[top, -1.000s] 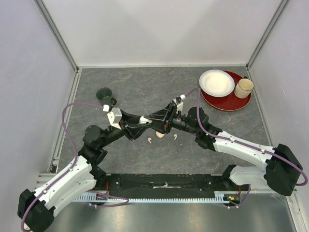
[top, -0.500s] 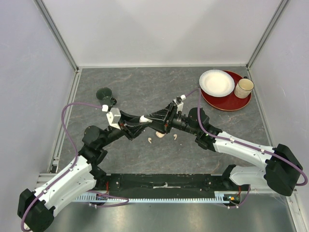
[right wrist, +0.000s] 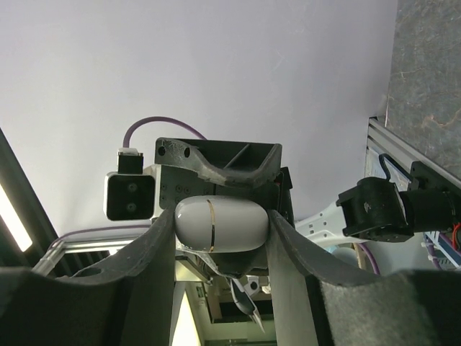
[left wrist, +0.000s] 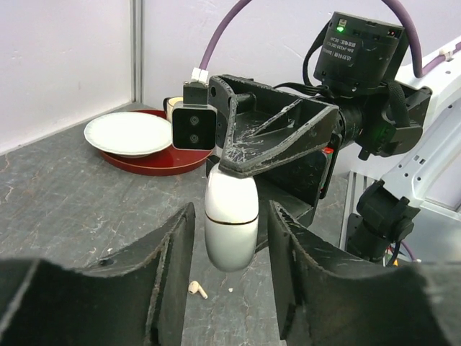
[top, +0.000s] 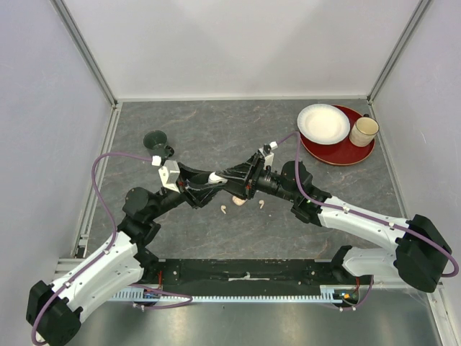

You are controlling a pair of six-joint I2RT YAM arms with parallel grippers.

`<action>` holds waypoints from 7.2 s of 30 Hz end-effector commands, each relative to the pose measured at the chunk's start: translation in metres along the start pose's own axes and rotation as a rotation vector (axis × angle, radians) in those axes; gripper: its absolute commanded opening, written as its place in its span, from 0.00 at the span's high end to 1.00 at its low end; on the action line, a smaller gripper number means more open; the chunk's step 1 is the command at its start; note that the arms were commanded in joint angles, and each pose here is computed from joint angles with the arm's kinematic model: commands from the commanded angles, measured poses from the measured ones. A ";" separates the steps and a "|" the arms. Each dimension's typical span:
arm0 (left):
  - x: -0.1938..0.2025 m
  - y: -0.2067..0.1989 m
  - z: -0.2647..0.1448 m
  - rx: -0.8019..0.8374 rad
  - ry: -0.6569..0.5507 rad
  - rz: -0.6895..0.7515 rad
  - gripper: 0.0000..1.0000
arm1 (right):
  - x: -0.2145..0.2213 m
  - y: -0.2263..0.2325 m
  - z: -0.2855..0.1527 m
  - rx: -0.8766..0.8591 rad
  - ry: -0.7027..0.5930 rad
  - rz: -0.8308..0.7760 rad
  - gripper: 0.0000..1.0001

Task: Insert the wireless bluetooth earbuds into the charging case
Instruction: Pick up the charging case at the center of the board, then open the charging case, then pick up the earbud from the center of the board.

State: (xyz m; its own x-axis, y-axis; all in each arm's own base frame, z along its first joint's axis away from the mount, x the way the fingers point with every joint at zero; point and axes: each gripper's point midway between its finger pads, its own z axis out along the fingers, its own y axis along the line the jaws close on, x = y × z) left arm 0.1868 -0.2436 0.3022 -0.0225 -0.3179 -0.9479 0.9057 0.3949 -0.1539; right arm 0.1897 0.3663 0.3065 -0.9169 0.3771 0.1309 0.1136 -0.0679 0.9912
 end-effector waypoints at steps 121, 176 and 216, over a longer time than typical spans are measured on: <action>0.012 -0.039 -0.061 0.092 -0.100 0.124 0.98 | -0.154 -0.132 -0.103 1.024 -0.415 -0.791 0.30; 0.012 -0.033 -0.063 0.054 -0.089 0.147 0.98 | -0.218 -0.257 -0.067 1.389 -0.360 -0.695 0.60; 0.019 -0.024 -0.060 0.019 -0.086 0.097 0.98 | -0.183 -0.112 -0.065 1.014 -0.551 -0.947 0.99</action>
State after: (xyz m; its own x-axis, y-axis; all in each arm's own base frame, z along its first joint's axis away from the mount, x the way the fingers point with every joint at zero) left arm 0.1334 -0.2108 0.2608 0.0744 -0.3063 -0.9490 0.9229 0.3817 -0.0509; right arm 0.3247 0.2465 0.1353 -0.6708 0.1977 -0.7148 0.0104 0.9662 0.2575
